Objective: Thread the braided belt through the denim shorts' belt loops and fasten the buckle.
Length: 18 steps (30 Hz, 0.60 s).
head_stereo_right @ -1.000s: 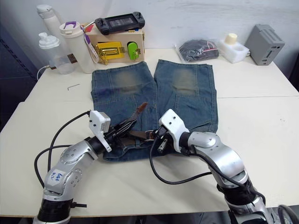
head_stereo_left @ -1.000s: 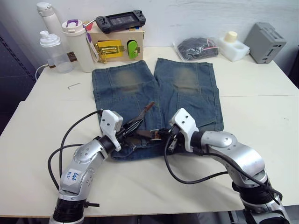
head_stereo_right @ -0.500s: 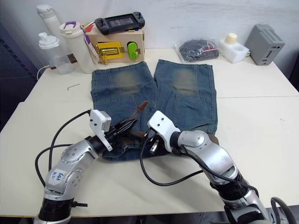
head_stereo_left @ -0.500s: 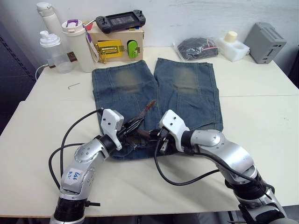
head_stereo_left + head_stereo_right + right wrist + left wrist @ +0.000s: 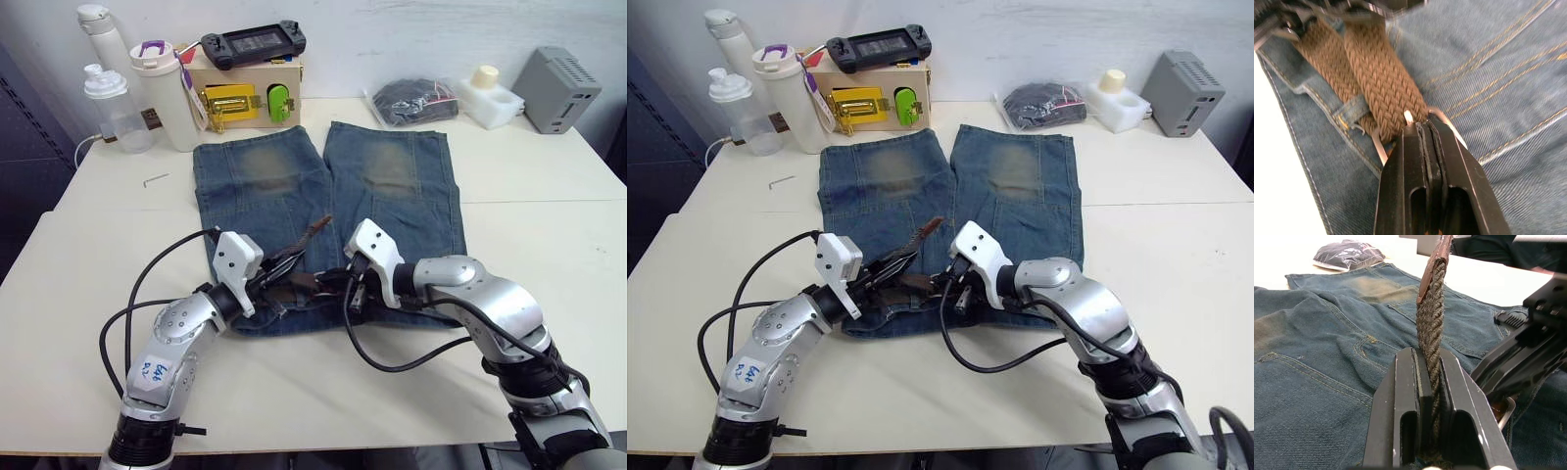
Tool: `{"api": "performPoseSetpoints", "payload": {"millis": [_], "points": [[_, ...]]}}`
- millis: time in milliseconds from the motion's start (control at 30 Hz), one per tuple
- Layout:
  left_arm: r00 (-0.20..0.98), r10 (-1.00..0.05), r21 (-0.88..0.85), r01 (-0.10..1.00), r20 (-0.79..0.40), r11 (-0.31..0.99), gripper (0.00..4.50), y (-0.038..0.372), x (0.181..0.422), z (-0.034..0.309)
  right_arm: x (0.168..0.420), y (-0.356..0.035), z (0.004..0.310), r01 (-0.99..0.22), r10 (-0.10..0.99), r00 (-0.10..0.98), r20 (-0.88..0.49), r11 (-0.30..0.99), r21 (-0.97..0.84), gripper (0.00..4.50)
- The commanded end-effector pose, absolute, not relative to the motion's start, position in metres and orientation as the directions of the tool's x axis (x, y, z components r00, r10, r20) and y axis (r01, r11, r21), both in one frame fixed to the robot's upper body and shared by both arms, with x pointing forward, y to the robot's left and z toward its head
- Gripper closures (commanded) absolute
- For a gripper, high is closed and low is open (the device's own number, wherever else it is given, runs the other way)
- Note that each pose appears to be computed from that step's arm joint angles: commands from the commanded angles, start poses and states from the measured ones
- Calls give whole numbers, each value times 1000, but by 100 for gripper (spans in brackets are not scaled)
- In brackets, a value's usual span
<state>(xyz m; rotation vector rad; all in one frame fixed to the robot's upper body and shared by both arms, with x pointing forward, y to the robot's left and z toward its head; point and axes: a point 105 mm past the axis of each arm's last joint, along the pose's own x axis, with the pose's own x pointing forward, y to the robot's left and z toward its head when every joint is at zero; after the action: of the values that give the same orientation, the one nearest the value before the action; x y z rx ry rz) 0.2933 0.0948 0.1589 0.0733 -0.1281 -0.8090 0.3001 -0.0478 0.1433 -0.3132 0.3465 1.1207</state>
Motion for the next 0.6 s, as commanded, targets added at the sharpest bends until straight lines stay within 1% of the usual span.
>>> {"api": "performPoseSetpoints", "payload": {"millis": [33, 233, 367, 433, 500, 600], "points": [[663, -737, 173, 717, 130, 675, 450, 92, 288, 173, 296, -45, 139, -931, 825, 351, -443, 357, -74, 444], [660, -739, 186, 716, 135, 673, 450, 92, 288, 175, 290, -40, 126, -950, 819, 300, -489, 305, -71, 444], [642, -754, 200, 728, 138, 656, 450, 89, 289, 177, 290, -40, 112, -959, 785, 272, -556, 270, -89, 444], [626, -767, 215, 737, 138, 641, 450, 86, 289, 179, 293, -39, 107, -957, 769, 274, -578, 280, -81, 444], [620, -772, 219, 741, 138, 635, 450, 85, 289, 180, 299, -39, 106, -950, 761, 287, -582, 303, -73, 444], [622, -772, 217, 742, 132, 635, 450, 86, 290, 178, 300, -39, 111, -956, 770, 274, -576, 285, -73, 444]]}}
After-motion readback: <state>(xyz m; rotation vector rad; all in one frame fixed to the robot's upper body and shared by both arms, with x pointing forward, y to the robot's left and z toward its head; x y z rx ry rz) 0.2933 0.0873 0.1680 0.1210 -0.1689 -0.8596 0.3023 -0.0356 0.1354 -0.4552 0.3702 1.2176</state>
